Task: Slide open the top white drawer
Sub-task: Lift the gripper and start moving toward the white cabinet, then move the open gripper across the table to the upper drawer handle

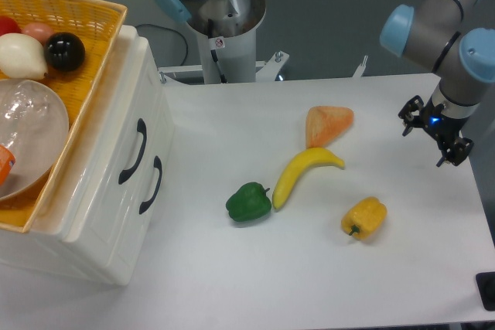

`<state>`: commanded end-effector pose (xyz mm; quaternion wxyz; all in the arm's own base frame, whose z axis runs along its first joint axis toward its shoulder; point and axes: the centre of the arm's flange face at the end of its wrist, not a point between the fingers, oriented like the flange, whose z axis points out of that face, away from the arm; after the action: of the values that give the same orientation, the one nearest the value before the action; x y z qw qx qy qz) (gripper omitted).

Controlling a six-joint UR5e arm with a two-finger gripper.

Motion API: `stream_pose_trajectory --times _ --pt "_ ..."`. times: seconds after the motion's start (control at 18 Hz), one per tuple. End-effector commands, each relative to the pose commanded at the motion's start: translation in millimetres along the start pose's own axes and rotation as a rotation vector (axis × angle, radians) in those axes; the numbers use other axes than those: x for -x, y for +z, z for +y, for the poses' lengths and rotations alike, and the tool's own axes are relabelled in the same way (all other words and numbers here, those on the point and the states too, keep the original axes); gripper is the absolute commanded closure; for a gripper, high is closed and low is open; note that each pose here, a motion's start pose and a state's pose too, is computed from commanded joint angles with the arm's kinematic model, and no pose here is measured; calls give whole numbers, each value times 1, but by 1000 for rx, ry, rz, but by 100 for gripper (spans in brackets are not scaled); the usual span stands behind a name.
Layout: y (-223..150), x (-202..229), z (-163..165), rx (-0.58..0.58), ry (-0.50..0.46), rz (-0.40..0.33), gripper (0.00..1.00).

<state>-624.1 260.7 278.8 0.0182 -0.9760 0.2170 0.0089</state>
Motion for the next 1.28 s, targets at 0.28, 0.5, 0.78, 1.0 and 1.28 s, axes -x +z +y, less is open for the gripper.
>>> stream_pose_trajectory --times 0.28,0.5,0.78,1.0,1.28 --pt "-1 -3 0 0 -5 1 0" --pt "-6 -5 -11 -2 -102 -6 0" --pt "-16 -7 -55 -3 -197 -20 0" --pt "-23 -13 -80 -8 -267 -24 0" --pt "-47 -48 -136 -121 -484 -11 0"
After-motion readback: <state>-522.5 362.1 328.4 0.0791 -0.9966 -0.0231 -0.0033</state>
